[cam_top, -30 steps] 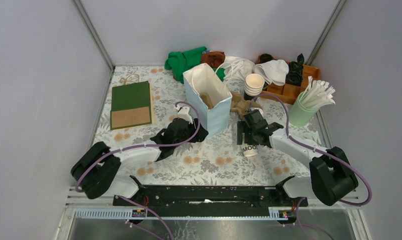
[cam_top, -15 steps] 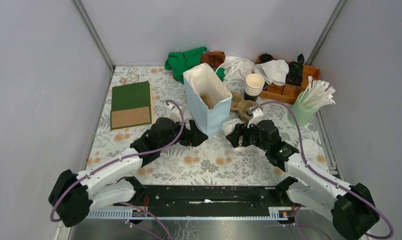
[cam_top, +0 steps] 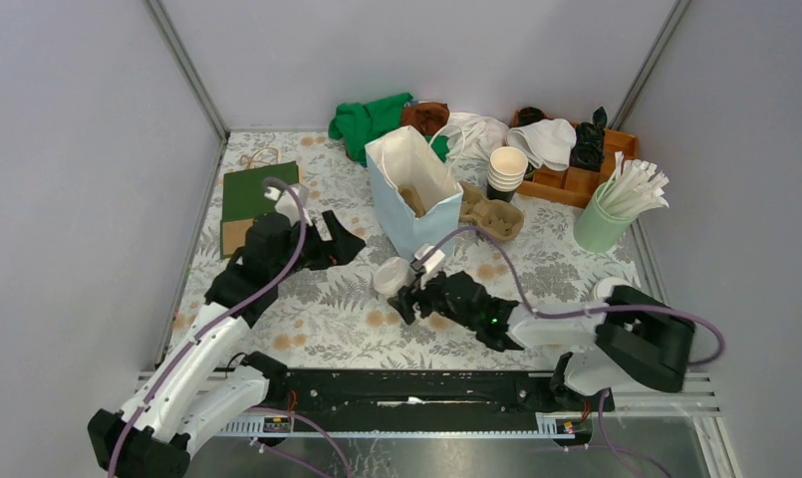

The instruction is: Pack the takeout coffee

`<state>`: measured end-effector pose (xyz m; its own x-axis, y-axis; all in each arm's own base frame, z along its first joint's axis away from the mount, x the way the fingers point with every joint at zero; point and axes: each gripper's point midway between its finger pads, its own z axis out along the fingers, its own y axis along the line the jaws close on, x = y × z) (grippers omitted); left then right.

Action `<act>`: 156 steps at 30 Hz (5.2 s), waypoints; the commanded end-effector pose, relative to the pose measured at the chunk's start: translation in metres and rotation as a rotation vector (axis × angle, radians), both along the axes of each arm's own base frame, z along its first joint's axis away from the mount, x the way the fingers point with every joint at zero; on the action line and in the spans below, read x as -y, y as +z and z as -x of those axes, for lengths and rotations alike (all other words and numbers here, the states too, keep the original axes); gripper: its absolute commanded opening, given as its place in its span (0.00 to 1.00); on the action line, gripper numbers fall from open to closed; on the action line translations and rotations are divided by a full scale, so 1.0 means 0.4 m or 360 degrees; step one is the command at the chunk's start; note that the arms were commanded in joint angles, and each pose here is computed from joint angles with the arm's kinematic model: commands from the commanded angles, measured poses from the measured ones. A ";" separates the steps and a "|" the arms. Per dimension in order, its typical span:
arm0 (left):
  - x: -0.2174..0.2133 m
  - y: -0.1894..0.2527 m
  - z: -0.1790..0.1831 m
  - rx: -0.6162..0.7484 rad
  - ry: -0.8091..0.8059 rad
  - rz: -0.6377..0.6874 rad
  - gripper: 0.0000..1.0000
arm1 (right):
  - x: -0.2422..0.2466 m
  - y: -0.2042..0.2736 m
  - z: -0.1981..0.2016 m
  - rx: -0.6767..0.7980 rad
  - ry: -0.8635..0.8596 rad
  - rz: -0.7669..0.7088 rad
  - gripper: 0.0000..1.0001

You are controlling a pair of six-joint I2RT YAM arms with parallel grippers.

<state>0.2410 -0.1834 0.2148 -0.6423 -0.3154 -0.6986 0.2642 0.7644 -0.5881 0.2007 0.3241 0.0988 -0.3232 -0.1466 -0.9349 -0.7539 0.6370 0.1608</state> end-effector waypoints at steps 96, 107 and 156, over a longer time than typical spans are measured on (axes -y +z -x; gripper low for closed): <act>-0.285 -0.035 -0.135 -0.0068 0.0567 0.0150 0.99 | -0.224 0.184 -0.075 -0.0339 -0.0220 0.0744 1.00; -0.367 -0.013 -0.127 -0.0001 0.0830 -0.0005 0.99 | -0.248 0.126 -0.116 -0.0474 -0.0209 0.0830 1.00; -0.350 -0.017 -0.120 0.0033 0.0737 -0.0020 0.99 | -0.208 0.124 -0.184 -0.0410 -0.0252 0.1076 1.00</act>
